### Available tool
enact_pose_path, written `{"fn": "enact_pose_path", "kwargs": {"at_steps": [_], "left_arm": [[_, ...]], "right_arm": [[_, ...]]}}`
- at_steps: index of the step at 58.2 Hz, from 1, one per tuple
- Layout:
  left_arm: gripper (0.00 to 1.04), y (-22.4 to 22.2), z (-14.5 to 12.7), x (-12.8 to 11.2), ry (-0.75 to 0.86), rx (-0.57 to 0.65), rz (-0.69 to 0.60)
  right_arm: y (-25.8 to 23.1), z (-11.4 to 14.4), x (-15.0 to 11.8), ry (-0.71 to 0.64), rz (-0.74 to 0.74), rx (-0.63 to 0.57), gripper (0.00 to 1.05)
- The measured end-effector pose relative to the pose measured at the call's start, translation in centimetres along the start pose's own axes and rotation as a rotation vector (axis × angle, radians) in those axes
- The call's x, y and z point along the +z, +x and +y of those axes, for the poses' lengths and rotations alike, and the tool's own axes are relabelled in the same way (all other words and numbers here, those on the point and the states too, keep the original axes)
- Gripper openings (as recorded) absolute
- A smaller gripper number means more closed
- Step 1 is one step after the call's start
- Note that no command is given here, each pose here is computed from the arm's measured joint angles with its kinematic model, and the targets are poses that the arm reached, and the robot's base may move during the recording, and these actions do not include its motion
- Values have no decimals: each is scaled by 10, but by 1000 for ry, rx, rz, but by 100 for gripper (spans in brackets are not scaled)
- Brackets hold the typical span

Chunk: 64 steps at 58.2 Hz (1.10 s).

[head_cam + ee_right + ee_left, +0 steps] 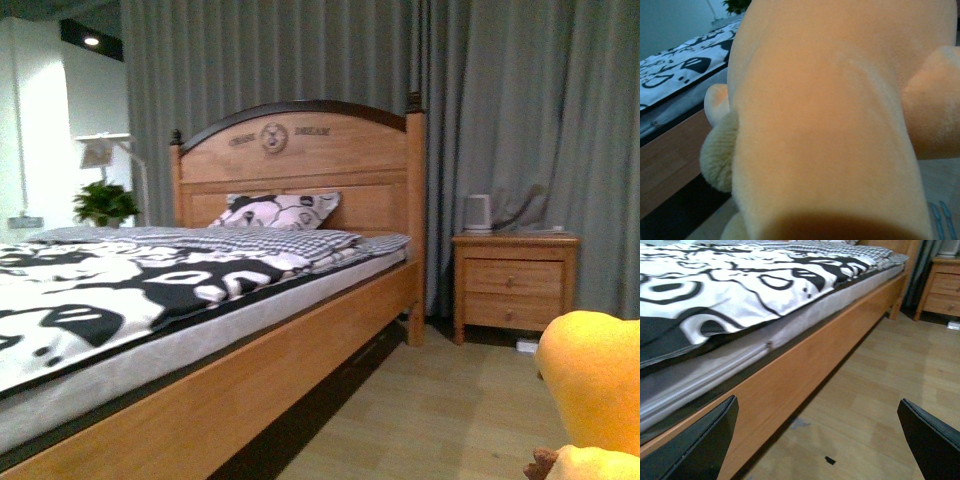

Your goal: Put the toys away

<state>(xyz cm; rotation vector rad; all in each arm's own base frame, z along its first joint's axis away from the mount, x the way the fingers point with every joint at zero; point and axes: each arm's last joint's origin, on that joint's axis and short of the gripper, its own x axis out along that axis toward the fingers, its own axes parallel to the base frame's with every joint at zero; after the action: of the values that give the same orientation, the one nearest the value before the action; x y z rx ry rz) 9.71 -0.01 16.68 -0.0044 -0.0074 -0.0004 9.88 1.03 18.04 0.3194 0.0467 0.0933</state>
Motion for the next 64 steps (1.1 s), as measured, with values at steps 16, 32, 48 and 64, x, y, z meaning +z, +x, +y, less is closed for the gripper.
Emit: {"fn": "enact_pose_path", "kwargs": {"at_steps": [16, 32, 48, 64], "left_arm": [[99, 0, 0, 0, 0, -1, 0], [99, 0, 0, 0, 0, 0, 0], [99, 0, 0, 0, 0, -3, 1], [99, 0, 0, 0, 0, -1, 1]], "right_arm": [[0, 0, 0, 0, -1, -2, 19], [0, 0, 0, 0, -1, 0, 19], [0, 0, 0, 0, -3, -4, 19], [0, 0, 0, 0, -1, 2, 19]]}}
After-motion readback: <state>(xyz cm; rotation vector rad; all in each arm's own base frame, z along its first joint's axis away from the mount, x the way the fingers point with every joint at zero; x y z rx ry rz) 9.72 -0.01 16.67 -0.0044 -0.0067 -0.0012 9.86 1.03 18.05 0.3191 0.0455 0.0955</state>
